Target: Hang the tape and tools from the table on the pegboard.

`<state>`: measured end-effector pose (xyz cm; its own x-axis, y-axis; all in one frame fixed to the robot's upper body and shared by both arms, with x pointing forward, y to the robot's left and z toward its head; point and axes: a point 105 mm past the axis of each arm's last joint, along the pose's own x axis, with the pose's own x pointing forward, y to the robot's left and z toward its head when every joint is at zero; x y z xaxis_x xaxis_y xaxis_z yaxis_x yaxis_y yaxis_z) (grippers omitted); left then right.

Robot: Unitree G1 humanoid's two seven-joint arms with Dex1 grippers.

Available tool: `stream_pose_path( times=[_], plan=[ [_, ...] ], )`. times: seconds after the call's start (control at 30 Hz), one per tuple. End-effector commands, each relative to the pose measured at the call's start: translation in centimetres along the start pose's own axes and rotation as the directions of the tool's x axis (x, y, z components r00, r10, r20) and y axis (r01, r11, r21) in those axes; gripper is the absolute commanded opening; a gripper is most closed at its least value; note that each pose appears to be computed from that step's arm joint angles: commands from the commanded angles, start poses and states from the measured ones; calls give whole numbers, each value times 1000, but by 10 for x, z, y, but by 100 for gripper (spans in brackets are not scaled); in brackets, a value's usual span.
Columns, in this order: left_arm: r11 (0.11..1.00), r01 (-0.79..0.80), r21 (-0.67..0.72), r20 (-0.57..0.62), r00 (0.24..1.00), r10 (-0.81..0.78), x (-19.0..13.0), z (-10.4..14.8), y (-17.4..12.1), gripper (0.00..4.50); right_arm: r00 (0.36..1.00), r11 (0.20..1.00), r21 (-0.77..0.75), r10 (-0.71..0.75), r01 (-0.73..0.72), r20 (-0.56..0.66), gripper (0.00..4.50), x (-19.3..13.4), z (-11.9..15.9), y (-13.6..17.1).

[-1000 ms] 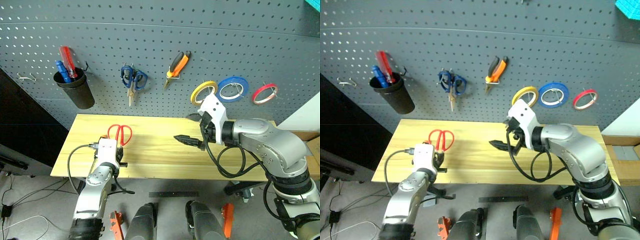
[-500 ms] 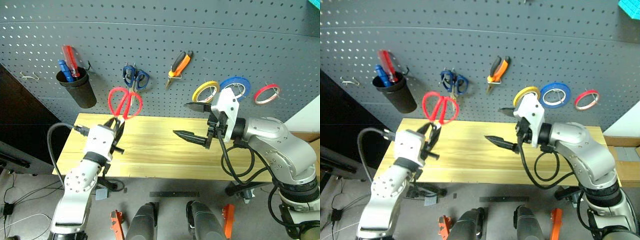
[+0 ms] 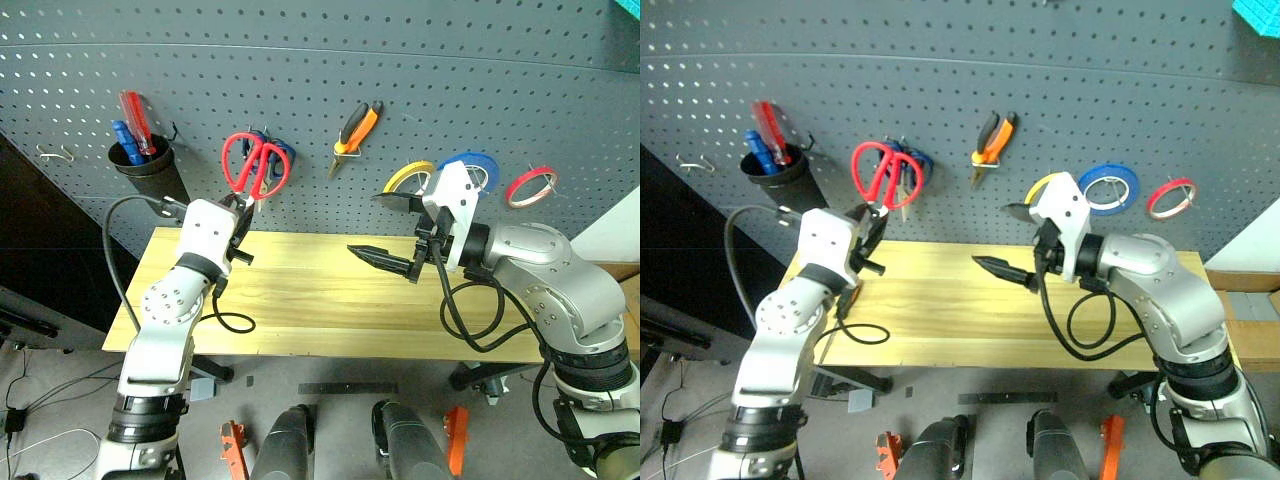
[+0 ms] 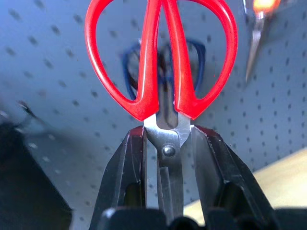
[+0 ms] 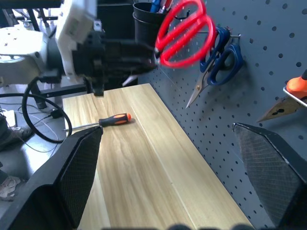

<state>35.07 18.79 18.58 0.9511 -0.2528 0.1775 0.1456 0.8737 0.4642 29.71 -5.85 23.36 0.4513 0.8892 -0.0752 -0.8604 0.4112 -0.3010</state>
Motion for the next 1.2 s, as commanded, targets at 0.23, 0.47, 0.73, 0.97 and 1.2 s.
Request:
stream_pose_path(
  times=[0.23, 0.47, 0.73, 0.97, 1.2],
  plan=[
    [996, 60, 69, -9, 998, -59, 15, -1, -7, 173, 995, 998, -67, -11, 18, 101, 450, 7, 28, -5],
    [996, 72, 61, -27, 997, -71, 13, -5, -11, 399, 993, 998, -60, -1, 8, 121, 450, 14, 30, 2],
    [992, 20, -122, -356, 933, -62, -50, -71, -15, 449, 995, 977, 200, -54, 71, -90, 450, 43, -24, 41],
    [930, -104, -351, -584, 802, -130, -75, -115, 24, 449, 974, 942, 321, -22, 96, -226, 450, 71, -41, 69],
    [911, -194, -362, -683, 721, -118, -75, -141, 57, 449, 958, 937, 331, -9, 108, -288, 450, 89, -44, 75]
  ],
)
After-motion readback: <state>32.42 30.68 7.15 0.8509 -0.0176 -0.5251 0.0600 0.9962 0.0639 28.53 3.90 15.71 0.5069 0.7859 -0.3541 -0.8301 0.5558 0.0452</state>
